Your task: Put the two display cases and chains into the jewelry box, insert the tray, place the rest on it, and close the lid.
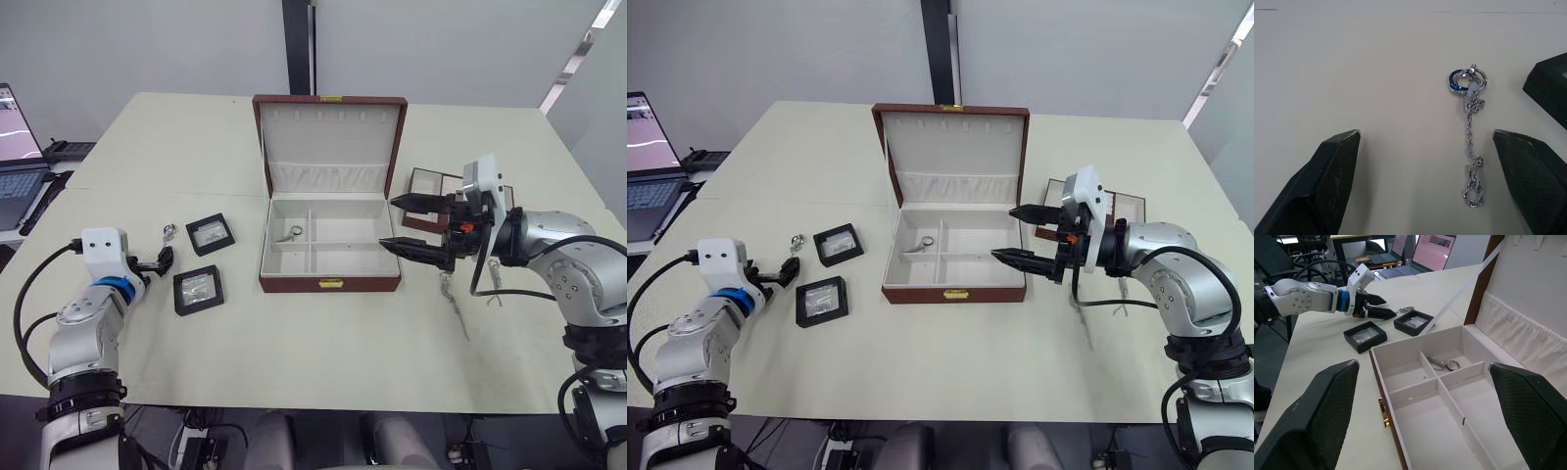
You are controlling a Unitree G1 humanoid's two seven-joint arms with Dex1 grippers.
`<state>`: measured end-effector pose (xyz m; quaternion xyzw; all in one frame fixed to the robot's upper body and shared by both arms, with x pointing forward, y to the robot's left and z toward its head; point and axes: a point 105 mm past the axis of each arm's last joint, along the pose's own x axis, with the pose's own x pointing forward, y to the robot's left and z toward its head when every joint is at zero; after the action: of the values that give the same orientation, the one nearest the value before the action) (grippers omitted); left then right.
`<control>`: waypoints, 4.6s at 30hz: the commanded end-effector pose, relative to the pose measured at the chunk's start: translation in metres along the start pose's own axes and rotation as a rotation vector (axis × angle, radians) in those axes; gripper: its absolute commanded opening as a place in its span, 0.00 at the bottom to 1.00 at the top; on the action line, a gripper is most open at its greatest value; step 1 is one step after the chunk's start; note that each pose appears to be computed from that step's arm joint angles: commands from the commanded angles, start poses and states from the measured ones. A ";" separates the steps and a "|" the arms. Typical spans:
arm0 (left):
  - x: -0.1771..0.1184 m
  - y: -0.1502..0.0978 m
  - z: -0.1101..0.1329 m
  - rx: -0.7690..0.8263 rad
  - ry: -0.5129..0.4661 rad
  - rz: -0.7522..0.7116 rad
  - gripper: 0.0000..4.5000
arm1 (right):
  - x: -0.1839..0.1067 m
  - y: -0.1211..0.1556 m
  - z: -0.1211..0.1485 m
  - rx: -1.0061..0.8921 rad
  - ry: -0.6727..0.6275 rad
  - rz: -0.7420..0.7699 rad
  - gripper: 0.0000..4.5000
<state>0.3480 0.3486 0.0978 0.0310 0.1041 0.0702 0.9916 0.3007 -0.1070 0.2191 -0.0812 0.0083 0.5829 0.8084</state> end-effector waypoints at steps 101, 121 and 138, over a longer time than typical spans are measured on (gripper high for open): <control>-0.066 -0.177 0.115 0.513 -0.065 -1.241 0.00 | -0.042 0.031 0.016 -0.117 0.011 -0.188 1.00; -0.065 -0.175 0.084 0.501 0.025 -1.250 0.00 | -0.044 0.028 0.015 -0.115 0.019 -0.192 1.00; -0.069 -0.162 0.097 0.415 -0.014 -1.226 0.71 | -0.054 0.020 0.010 -0.083 0.022 -0.202 1.00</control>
<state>0.3263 0.1687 0.1787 0.1564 0.1314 -0.5344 0.8202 0.2633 -0.1409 0.2227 -0.1157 0.0024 0.5084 0.8533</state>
